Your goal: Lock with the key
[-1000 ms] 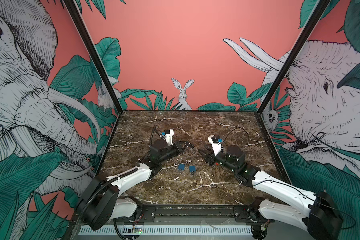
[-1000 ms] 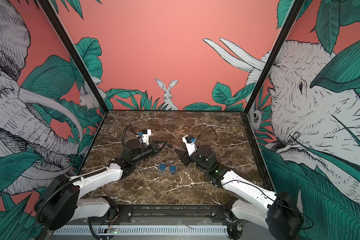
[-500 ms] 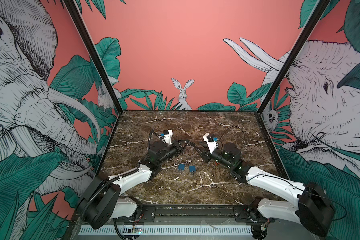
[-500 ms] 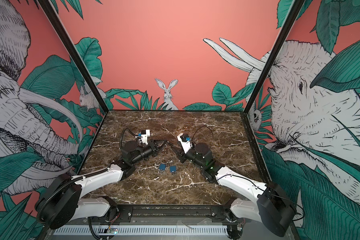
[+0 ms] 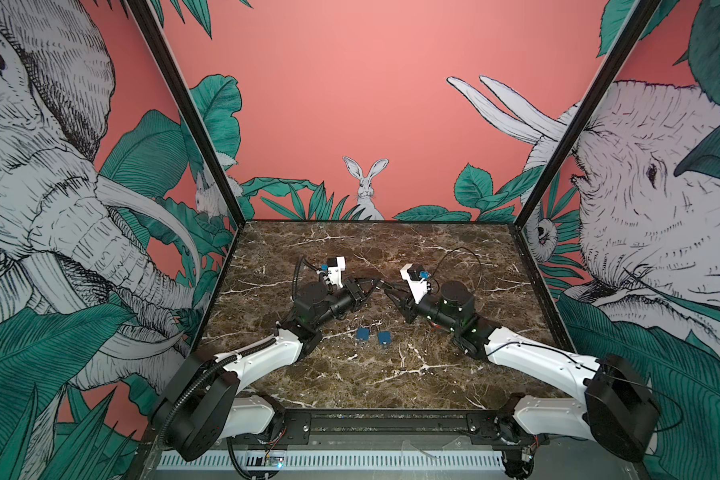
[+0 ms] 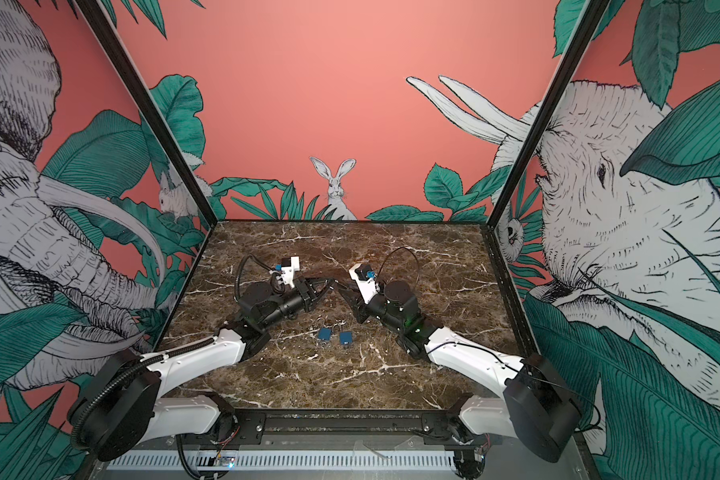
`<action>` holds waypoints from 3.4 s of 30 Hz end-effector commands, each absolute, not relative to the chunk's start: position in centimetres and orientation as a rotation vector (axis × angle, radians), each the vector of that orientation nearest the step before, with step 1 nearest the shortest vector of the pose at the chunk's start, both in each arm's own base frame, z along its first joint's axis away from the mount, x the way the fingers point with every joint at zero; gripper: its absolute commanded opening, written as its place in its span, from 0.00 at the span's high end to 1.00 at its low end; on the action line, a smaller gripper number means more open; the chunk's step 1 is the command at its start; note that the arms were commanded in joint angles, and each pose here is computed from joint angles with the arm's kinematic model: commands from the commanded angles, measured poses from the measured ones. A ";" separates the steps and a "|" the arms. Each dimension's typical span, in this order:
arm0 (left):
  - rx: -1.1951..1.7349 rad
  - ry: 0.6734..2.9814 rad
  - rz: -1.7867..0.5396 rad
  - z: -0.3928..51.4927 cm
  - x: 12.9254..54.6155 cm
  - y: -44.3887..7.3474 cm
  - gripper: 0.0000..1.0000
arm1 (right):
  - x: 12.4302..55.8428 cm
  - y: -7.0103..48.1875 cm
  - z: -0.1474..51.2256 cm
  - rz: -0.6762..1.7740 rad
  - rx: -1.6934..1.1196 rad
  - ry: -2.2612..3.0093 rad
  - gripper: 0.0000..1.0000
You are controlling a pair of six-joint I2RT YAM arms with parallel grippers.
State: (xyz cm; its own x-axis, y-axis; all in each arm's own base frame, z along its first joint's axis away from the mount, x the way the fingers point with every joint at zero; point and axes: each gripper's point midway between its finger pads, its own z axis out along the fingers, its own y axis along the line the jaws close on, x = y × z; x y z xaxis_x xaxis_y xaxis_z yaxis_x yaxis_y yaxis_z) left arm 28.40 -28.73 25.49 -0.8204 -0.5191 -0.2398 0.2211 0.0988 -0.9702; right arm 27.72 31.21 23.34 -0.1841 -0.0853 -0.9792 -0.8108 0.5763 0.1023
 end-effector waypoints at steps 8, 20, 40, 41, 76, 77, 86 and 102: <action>-0.247 1.761 -1.846 27.4 27.9 -28.8 1.00 | 27.9 31.5 26.0 0.816 -0.724 1.574 0.74; -0.238 1.753 -1.868 27.4 27.9 -29.0 1.00 | 28.1 30.7 26.9 0.786 -0.694 1.562 0.73; -0.238 1.754 -1.893 26.9 28.0 -29.4 1.00 | 27.9 30.7 27.7 0.823 -0.684 1.545 0.83; -0.237 1.755 -1.893 26.8 28.0 -29.4 1.00 | 27.9 30.6 27.7 0.825 -0.683 1.547 0.85; 0.499 1.711 -1.749 27.5 23.9 -28.7 0.57 | 20.5 26.0 25.7 1.469 -0.772 1.984 1.00; 0.508 1.720 -1.749 27.3 23.7 -28.8 0.57 | 20.6 26.2 25.7 1.485 -0.769 1.974 1.00; 0.620 1.777 -1.734 26.6 21.7 -30.7 0.67 | 21.7 26.5 25.6 1.483 -0.742 1.955 1.00; 0.629 1.801 -1.743 26.0 21.8 -31.4 0.86 | 21.9 26.5 25.3 1.464 -0.736 1.949 1.00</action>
